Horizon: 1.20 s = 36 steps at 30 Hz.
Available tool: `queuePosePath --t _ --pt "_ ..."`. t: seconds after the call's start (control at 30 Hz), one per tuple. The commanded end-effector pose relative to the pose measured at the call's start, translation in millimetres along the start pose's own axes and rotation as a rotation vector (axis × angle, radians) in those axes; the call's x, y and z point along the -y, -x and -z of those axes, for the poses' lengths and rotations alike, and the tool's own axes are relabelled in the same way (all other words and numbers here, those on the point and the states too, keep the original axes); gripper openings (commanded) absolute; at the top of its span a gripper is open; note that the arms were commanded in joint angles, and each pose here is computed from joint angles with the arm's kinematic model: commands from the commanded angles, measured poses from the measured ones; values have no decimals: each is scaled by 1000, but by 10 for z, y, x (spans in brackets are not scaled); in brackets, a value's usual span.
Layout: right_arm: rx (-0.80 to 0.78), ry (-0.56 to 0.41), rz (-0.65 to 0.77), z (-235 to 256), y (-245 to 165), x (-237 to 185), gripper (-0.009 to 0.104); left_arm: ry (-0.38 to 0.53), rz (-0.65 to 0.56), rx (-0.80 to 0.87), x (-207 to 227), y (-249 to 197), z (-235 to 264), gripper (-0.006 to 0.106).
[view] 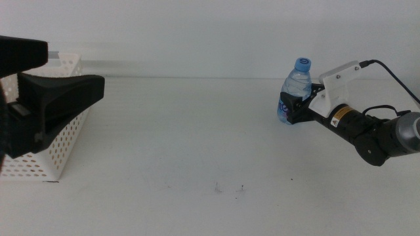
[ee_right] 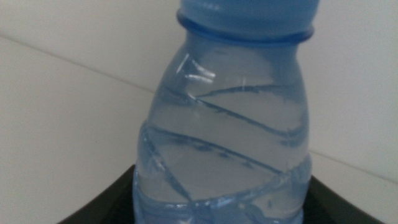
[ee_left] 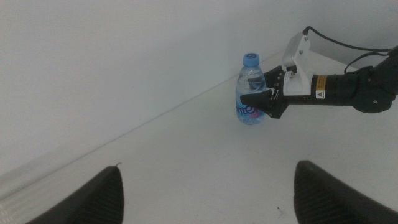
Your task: Use arms to grab the bottles and put them into the dustbin to the left of the table.
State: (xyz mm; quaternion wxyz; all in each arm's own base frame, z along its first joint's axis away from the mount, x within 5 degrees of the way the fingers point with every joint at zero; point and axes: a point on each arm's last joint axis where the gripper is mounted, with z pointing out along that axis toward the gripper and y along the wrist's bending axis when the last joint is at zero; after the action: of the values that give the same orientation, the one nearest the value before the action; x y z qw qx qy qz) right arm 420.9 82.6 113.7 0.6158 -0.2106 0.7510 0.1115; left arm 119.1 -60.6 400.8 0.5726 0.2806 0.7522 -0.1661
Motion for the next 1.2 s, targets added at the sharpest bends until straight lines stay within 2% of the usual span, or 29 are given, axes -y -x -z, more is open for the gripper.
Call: queuePosePath --t 0.0,0.03,0.2,0.33,0.53,0.77,1.03,1.13,1.17 --pt "22 21 27 -17 55 -16 7 -1 4 9 8 6 4 94" --pt "27 38 38 -16 76 -40 -3 -1 4 9 8 6 4 94" --pt "94 171 100 8 411 -367 -2 0 4 10 6 8 4 94" --pt "159 261 108 -42 693 -782 -2 0 4 10 6 8 4 94" --pt "160 389 116 -279 819 -1443 -2 0 4 10 6 8 4 94" --pt "151 434 82 -609 746 -1857 -2 0 4 10 6 8 4 94" --pt "114 444 78 -684 561 -1927 -2 0 4 10 6 8 4 94" --pt "91 438 84 -691 533 -1922 1 0 4 10 6 8 4 94" --pt "91 438 84 -691 533 -1922 6 0 4 10 6 8 4 94"
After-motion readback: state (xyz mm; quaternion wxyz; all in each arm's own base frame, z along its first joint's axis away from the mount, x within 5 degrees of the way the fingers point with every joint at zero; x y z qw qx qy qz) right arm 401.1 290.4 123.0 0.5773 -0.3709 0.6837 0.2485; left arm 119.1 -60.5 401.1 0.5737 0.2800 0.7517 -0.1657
